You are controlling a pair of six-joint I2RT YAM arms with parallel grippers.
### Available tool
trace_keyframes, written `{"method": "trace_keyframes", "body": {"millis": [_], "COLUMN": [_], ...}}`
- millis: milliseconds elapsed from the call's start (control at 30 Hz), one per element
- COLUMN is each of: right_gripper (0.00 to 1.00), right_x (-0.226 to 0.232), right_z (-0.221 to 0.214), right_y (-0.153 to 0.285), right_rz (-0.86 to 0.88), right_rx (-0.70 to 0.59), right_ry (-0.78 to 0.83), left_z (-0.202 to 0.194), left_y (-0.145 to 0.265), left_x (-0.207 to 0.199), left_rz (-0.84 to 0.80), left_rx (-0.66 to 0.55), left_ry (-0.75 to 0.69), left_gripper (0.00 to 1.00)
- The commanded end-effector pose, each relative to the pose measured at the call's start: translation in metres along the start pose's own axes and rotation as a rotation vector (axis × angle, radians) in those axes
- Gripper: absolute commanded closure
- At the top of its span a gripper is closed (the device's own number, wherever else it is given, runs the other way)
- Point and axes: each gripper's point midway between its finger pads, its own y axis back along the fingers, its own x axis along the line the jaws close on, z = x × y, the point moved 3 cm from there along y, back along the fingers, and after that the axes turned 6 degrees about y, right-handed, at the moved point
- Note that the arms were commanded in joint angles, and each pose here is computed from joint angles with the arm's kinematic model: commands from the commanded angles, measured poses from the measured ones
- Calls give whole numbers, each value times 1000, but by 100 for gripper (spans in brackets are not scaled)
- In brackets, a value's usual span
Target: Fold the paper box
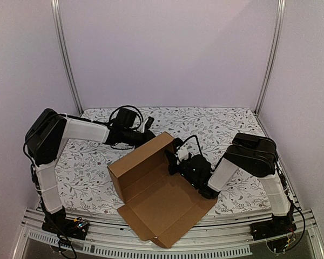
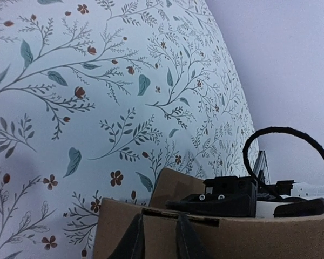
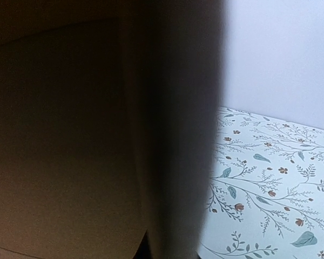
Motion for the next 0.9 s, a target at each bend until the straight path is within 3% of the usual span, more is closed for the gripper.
{"method": "trace_keyframes", "body": {"millis": [0, 233, 500, 633, 867], "right_gripper": [85, 65, 42, 36, 16], "right_x": [1, -3, -4, -3, -8], "right_z": [2, 10, 23, 22, 23], "right_y": [6, 9, 19, 29, 61], "right_rz": [-7, -24, -5, 27, 79], "right_rx": [2, -10, -8, 64, 215], "right_ry": [21, 43, 47, 79, 131], "left_z": [10, 19, 32, 36, 33], "left_y": [22, 47, 82, 103, 136], "left_x": [2, 17, 11, -3, -24], "left_rz": [55, 181, 337, 363, 365], "left_rx": [-37, -65, -139, -189, -260], "left_ry": [-3, 8, -46, -72, -97], "left_gripper": [78, 75, 65, 59, 51]}}
